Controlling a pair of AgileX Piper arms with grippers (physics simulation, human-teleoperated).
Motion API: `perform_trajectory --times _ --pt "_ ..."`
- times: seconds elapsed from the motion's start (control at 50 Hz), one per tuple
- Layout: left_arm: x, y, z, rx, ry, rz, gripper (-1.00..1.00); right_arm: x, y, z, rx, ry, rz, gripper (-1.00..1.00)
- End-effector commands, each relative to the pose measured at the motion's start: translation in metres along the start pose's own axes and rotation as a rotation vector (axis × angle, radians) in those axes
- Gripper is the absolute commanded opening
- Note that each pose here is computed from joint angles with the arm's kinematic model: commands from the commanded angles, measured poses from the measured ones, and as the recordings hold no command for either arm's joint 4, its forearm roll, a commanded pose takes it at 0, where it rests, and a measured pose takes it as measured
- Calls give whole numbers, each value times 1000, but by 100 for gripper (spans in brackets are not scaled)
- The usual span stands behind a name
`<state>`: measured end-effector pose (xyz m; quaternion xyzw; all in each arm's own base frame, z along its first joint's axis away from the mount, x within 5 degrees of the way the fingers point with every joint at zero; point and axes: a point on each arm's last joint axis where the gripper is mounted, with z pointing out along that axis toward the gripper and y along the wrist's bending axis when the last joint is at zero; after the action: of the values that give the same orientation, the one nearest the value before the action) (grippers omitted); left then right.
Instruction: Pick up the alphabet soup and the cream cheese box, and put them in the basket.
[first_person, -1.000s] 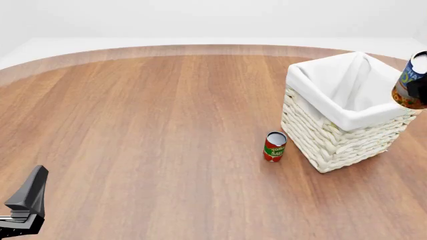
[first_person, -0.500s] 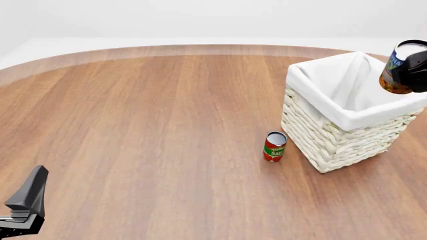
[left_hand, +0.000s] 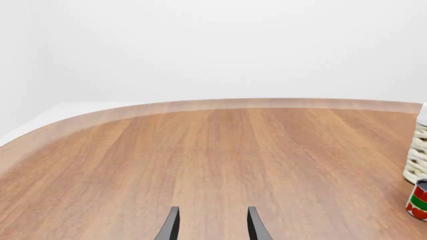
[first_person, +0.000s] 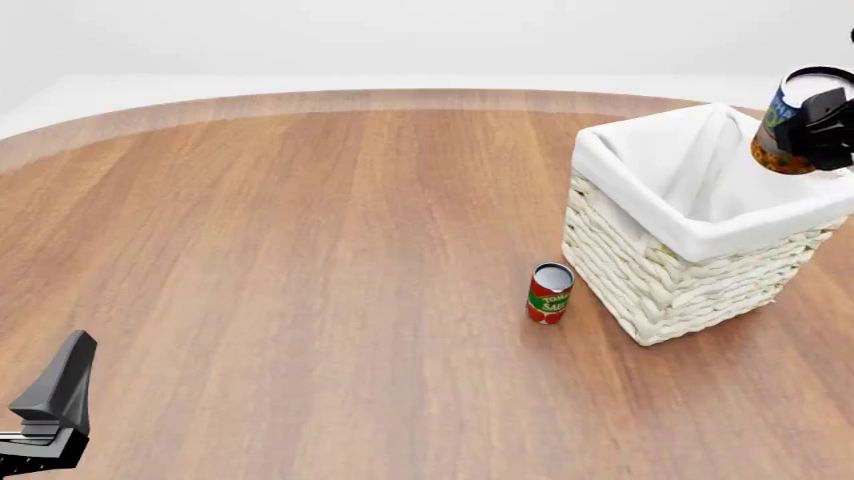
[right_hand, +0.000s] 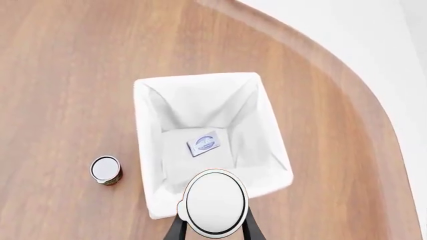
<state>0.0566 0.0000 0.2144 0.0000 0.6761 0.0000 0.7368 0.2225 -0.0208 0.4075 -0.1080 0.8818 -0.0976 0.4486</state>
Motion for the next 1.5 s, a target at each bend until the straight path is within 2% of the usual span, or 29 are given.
perform_trajectory --times 0.02,0.36,0.54,0.84,0.86,1.26,1.5 --pt "0 0 0 0 0 0 100 -7 0 3 0 -20 23 -100" --pt "0 0 0 0 0 0 100 -8 2 29 -15 0 36 -100" --pt "0 0 0 0 0 0 100 -6 2 47 -21 25 24 -100" --pt "0 0 0 0 0 0 100 -9 2 60 -29 45 14 -100" --pt "0 0 0 0 0 0 100 -4 4 66 -30 48 13 -100" --pt "0 0 0 0 0 0 100 4 9 93 -50 90 7 -100" --pt "0 0 0 0 0 0 100 2 9 107 -56 102 -6 -100"
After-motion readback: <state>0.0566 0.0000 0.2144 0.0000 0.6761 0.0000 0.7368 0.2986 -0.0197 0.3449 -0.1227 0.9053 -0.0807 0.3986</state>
